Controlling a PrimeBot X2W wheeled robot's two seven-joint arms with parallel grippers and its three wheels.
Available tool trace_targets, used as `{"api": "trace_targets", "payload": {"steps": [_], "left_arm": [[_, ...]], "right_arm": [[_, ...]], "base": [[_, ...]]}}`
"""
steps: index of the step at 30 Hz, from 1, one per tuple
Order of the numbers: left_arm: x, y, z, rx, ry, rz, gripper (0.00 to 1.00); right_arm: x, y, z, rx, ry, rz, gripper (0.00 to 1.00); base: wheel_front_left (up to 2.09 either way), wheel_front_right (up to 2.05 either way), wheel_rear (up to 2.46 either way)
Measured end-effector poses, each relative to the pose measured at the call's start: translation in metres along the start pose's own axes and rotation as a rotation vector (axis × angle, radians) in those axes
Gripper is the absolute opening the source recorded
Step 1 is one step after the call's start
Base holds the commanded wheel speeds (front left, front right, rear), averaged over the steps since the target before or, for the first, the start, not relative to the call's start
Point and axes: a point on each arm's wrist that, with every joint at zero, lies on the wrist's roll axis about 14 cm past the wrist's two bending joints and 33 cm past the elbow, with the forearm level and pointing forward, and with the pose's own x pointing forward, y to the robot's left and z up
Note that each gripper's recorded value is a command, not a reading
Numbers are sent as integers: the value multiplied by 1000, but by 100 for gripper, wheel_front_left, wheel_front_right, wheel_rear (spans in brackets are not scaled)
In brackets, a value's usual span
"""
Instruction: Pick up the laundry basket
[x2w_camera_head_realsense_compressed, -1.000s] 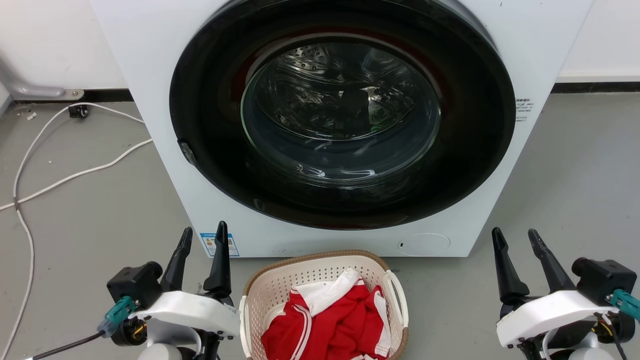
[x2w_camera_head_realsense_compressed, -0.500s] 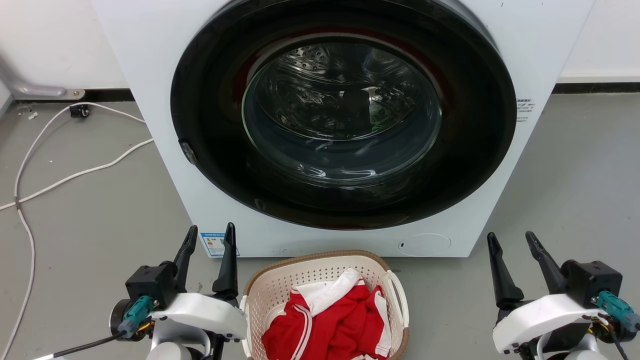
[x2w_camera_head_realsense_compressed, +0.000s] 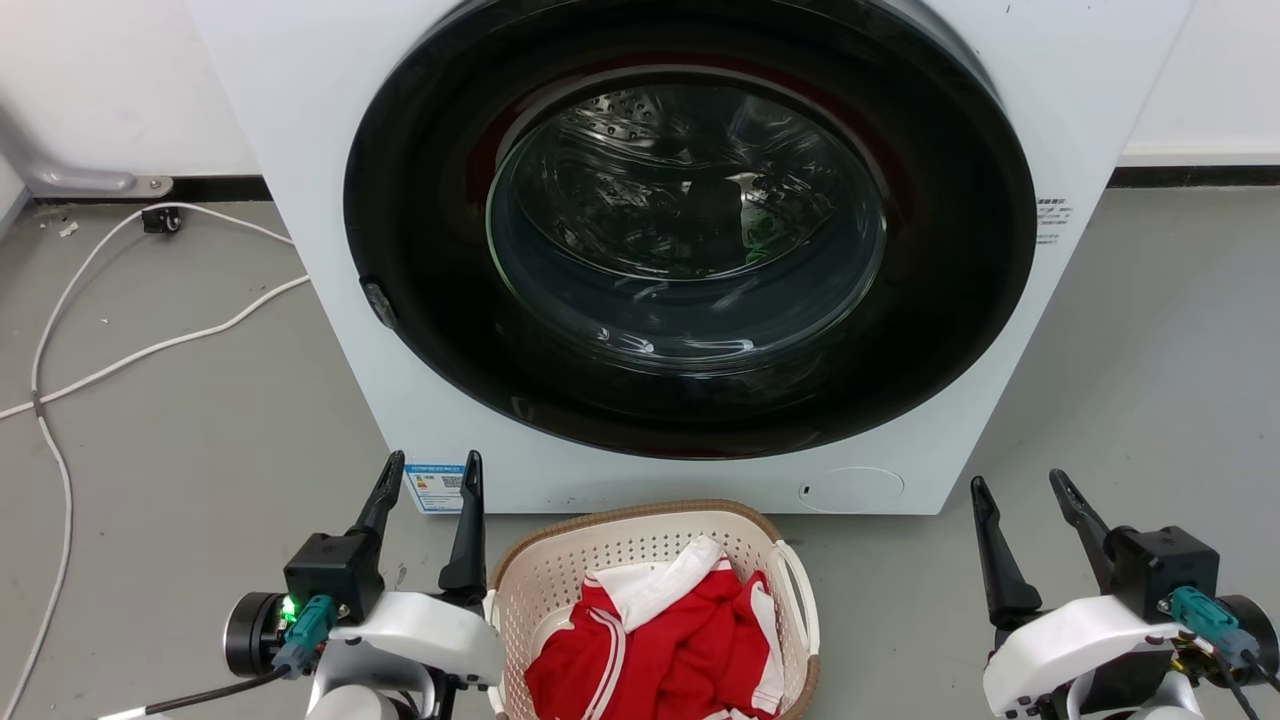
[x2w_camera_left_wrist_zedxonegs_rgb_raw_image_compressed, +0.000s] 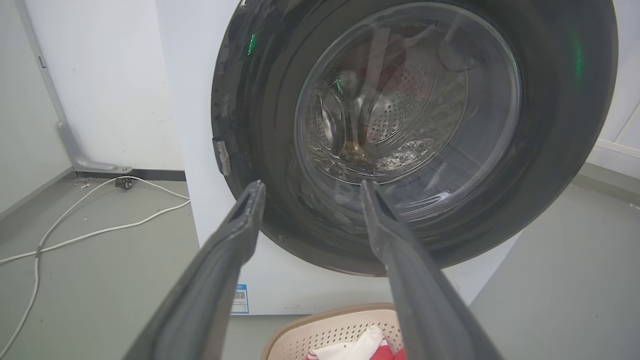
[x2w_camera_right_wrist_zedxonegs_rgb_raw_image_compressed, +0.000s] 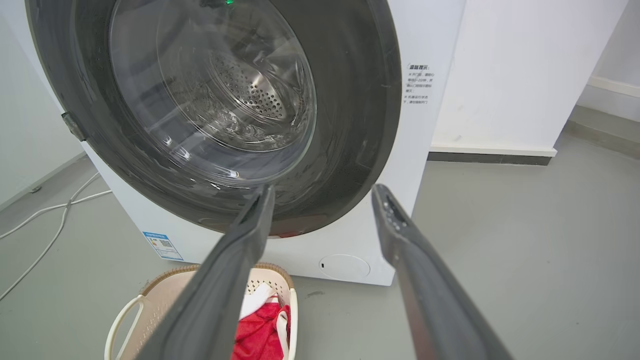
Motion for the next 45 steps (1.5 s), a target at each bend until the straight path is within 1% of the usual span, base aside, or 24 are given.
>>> {"api": "trace_targets", "payload": {"steps": [16,21,33,41,45], "left_arm": [[-2,-6,-1,64,-12,-10,100],[-3,-5,-2,58,-9,-4,100],[-4,-3,-3,56,-4,6,100],[-2,5,-14,68,29,31,100],[3,16,-36,67,94,59,100]], "right_arm": [[1,4,-2,-50,-2,13,100],[0,3,-3,-24,-2,9,100],[1,2,-5,-19,-3,6,100],[6,3,-16,-23,35,12,100],[20,7,-32,-17,98,27,100]], "base": [[0,0,0],[0,0,0],[0,0,0],[0,0,0],[0,0,0]]}}
